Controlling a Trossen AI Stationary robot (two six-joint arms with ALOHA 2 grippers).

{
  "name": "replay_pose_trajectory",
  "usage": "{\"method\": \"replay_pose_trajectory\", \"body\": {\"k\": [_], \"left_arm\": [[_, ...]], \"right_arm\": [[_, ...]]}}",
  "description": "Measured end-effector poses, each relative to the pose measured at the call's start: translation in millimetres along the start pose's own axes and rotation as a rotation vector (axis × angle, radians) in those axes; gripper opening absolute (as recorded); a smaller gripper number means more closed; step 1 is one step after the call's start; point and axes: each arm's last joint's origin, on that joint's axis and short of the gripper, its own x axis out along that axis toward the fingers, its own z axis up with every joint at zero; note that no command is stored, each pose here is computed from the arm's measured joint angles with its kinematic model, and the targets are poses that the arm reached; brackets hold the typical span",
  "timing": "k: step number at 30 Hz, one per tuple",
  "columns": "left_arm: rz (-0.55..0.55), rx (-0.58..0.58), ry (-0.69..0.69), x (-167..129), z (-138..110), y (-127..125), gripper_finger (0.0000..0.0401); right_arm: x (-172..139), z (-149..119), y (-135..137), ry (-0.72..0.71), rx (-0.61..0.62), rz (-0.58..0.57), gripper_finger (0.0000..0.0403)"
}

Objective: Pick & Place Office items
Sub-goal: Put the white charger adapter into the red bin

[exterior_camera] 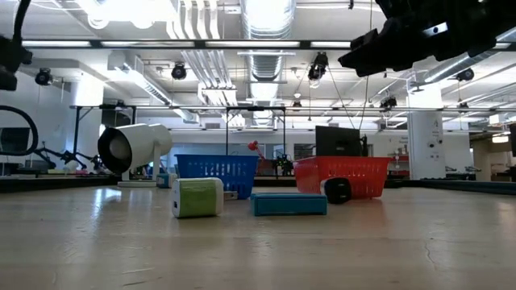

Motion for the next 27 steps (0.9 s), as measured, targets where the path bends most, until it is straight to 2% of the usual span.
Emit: {"method": "replay_pose_trajectory", "body": {"k": [4, 7, 13, 27], "left_arm": [[0.035, -0.051, 0.034, 14, -5, 5, 0.0357], [-0.022, -0.071, 0.101, 20, -7, 3, 0.0356], [-0.098, 0.001, 0.105, 30, -12, -4, 0.0359], [-0.042, 0.008, 0.119, 65, -21, 10, 0.037]], "right_arm": [[0, 1, 0, -0.004, 0.0, -0.001, 0.0034], [0, 0, 0, -0.004, 0.0, -0.001, 0.0034], [0, 0, 0, -0.003, 0.025, -0.001, 0.0034], [0, 0, 0, -0.002, 0.027, -0.001, 0.0034]]}}
